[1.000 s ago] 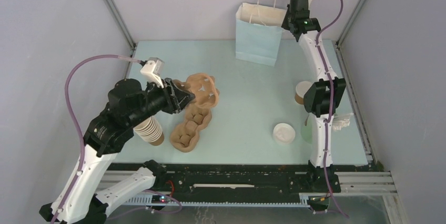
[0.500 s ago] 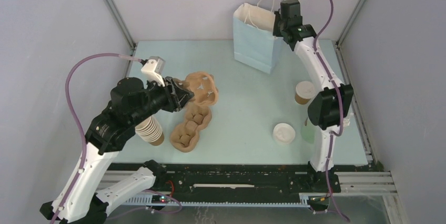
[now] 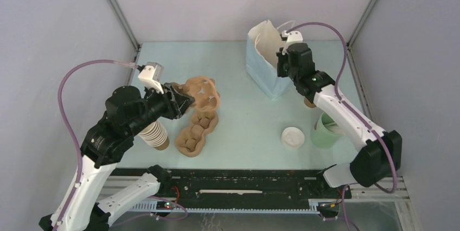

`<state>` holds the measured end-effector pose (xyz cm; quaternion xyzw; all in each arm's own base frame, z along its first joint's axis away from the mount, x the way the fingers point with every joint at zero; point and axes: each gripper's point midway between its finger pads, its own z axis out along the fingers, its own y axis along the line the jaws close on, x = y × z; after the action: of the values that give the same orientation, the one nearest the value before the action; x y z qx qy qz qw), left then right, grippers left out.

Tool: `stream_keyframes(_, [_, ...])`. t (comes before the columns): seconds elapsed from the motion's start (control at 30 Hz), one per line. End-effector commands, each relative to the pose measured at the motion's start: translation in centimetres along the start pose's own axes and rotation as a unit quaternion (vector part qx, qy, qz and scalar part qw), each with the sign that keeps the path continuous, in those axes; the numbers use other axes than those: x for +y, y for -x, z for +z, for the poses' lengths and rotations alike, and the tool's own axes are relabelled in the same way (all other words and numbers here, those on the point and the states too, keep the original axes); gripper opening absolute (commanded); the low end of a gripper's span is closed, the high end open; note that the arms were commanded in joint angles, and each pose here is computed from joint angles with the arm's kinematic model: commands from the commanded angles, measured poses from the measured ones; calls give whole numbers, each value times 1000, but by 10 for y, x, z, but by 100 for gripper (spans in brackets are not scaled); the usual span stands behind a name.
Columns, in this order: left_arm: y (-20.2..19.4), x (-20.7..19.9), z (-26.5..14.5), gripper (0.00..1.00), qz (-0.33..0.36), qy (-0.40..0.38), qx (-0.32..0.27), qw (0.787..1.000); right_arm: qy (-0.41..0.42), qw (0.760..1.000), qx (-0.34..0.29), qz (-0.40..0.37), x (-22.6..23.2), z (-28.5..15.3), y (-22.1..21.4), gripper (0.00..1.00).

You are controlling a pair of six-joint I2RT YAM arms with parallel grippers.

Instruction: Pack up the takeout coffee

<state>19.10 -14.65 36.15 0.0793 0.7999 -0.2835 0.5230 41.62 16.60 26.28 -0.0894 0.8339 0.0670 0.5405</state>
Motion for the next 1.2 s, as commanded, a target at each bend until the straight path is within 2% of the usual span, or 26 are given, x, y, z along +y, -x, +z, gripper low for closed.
stream_keyframes(0.0, [2,3,-4,3,14,5,-11,1000,-49,994,-32,97,-15,-32,8,3])
stream_keyframes(0.13, [0,2,1,3,11,1,-9,1000,-159,954,-7,253,-42,-51,-17,3])
stream_keyframes(0.2, [0,-1,2,3,8,-8,-8,1000,-187,937,-1,296,-47,-58,-21,5])
stream_keyframes(0.3, [1,-6,2,3,6,-21,-10,1000,-164,938,0,306,-39,-55,-15,11])
stream_keyframes(0.43, [1,-8,0,3,4,-27,-11,1000,-205,931,5,303,-50,-55,-16,19])
stream_keyframes(0.5, [0,-8,-1,3,3,-27,-13,1000,-216,930,6,297,-52,-53,-12,28])
stream_keyframes(0.63, [-4,-5,-2,3,3,-23,-12,1000,-243,929,21,279,-59,-51,-6,64])
stream_keyframes(0.73, [-7,-3,-1,3,6,-20,-9,1000,-266,925,52,265,-66,-45,-7,75])
stream_keyframes(0.97, [-9,0,-1,2,12,-16,-8,1000,-302,920,93,233,-76,-35,-15,79])
stream_keyframes(1.17, [-11,4,-3,2,17,-8,-8,1000,-310,914,94,246,-85,-29,-19,66])
